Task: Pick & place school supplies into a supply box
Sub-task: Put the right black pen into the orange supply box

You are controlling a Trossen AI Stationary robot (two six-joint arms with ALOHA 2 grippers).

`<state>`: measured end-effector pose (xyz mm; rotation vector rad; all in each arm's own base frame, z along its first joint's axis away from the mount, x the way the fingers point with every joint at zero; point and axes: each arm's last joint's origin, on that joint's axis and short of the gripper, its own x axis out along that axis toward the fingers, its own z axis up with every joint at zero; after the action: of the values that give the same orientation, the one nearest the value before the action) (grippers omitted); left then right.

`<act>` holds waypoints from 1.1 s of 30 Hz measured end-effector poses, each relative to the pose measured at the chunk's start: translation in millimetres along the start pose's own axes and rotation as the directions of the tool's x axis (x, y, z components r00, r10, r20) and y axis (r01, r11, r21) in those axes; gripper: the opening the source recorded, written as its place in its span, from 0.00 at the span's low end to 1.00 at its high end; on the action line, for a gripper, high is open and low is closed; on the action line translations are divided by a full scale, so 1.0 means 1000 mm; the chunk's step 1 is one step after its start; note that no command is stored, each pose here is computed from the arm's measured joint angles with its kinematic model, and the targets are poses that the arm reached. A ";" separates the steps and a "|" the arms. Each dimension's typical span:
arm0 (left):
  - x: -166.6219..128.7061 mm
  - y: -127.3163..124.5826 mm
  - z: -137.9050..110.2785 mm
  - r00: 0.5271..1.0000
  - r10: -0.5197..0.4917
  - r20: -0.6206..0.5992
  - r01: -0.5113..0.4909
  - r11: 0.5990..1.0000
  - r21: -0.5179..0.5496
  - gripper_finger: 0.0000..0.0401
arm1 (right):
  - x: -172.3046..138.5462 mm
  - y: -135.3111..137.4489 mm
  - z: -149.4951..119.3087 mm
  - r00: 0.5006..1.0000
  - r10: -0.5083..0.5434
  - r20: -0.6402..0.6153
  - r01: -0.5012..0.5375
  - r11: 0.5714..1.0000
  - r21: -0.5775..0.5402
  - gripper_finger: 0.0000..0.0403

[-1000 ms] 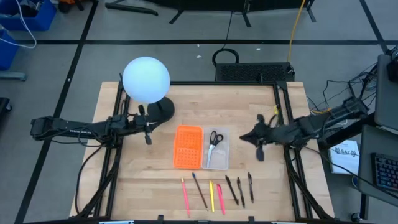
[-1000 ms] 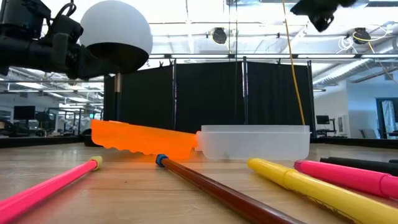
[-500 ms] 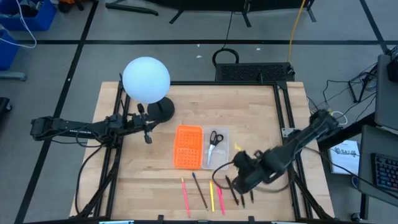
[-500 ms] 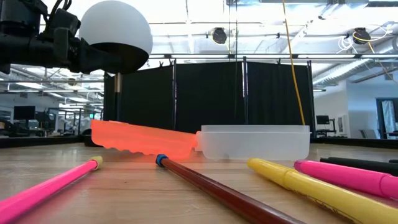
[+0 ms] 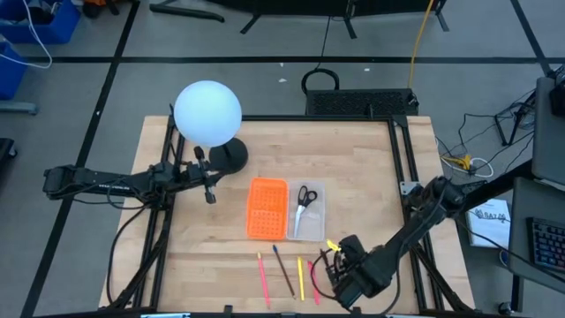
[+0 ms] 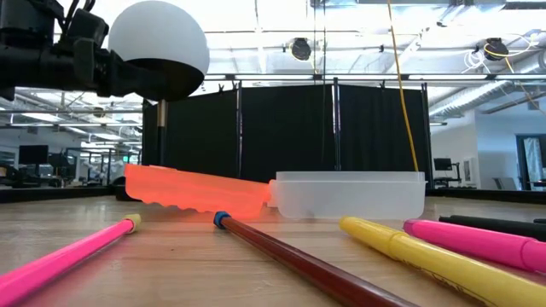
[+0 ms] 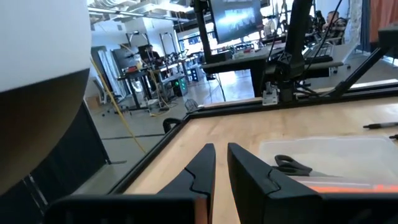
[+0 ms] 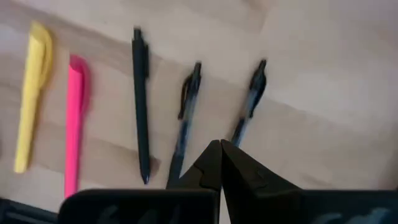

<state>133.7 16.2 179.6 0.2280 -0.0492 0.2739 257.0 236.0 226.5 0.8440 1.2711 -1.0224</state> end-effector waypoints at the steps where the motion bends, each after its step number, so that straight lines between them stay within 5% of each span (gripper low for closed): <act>1: 0.000 0.000 0.000 1.000 0.001 0.002 -0.001 1.000 -0.004 0.13 | 0.002 0.001 -0.002 1.000 0.010 -0.012 -0.010 1.000 0.002 0.00; 8: 0.000 0.000 0.000 1.000 0.000 0.000 0.000 1.000 -0.006 0.13 | 0.008 -0.006 -0.008 1.000 -0.025 -0.007 0.026 1.000 0.005 0.05; 20: 0.000 -0.001 -0.004 0.999 -0.009 -0.037 0.008 0.999 -0.038 0.13 | 0.007 -0.015 -0.025 0.999 -0.001 0.040 -0.003 0.997 0.082 0.39; 26: 0.000 -0.001 -0.004 0.999 -0.009 -0.037 0.008 0.999 -0.042 0.13 | 0.033 -0.016 -0.027 0.999 0.027 0.019 -0.029 0.994 0.106 0.41; 33: 0.000 -0.001 -0.004 0.999 -0.009 -0.037 0.007 0.999 -0.041 0.13 | 0.064 -0.027 -0.027 0.997 -0.048 -0.060 0.054 0.993 0.102 0.39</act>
<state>134.0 16.2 175.9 0.1823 -0.0170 0.2690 222.3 243.1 160.5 0.9302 1.3031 -1.1189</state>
